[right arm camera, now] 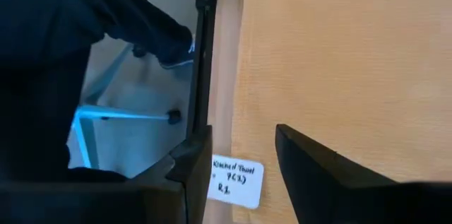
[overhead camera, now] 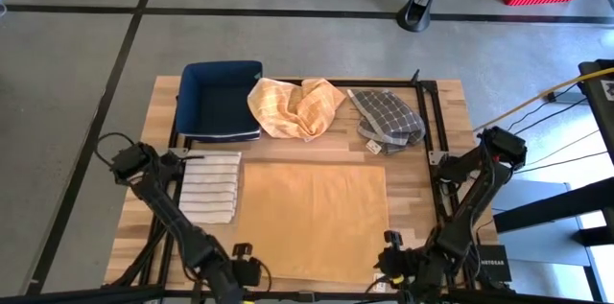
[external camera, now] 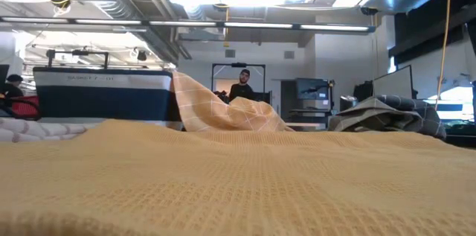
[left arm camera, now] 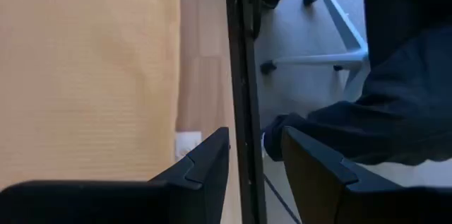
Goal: Fold towel
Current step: Fold the orange towel
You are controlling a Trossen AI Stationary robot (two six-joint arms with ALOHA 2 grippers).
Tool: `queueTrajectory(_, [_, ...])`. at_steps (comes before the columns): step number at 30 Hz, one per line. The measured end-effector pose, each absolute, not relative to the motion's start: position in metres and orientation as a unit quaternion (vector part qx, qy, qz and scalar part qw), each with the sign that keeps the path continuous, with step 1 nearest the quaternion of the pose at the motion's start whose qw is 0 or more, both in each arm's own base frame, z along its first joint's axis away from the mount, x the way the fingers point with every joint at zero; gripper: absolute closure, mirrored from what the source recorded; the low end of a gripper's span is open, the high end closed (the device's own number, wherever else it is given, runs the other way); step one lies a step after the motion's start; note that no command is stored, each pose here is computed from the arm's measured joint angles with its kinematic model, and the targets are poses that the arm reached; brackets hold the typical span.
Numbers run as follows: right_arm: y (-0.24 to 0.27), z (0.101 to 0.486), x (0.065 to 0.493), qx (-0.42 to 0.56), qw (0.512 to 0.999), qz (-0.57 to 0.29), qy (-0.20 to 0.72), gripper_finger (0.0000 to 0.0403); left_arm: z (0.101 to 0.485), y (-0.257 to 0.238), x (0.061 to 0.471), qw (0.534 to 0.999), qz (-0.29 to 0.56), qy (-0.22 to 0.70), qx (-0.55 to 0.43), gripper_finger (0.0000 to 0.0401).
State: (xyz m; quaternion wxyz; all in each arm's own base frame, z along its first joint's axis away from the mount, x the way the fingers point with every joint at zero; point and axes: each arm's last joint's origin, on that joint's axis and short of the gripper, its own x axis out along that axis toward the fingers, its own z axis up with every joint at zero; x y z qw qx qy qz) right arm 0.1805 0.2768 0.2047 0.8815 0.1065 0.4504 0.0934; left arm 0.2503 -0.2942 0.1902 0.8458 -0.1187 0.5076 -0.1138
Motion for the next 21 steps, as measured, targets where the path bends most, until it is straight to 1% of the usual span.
queueTrajectory(2, [0.278, 0.201, 0.181, 0.104, 0.878, 0.094, 0.457, 0.0244, 0.185, -0.297, 0.247, 0.842, -0.102, 0.516, -0.118, 0.0276])
queueTrajectory(6, [0.276, 0.201, 0.184, 0.108, 0.878, 0.089, 0.458, 0.0244, 0.167, -0.294, 0.240, 0.840, -0.044, 0.536, -0.076, 0.0276])
queueTrajectory(12, [0.276, 0.198, 0.186, 0.112, 0.878, 0.081, 0.458, 0.0244, 0.148, -0.294, 0.237, 0.825, -0.010, 0.563, -0.055, 0.0276])
queueTrajectory(16, [0.283, 0.189, 0.184, 0.126, 0.871, 0.080, 0.467, 0.0244, 0.143, -0.287, 0.234, 0.810, 0.040, 0.582, -0.061, 0.0276])
queueTrajectory(18, [0.295, 0.183, 0.182, 0.145, 0.862, 0.112, 0.472, 0.0244, 0.143, -0.286, 0.234, 0.806, 0.057, 0.585, -0.075, 0.0276])
queueTrajectory(21, [0.310, 0.173, 0.181, 0.165, 0.852, 0.152, 0.473, 0.0244, 0.143, -0.286, 0.234, 0.806, 0.059, 0.584, -0.077, 0.0276])
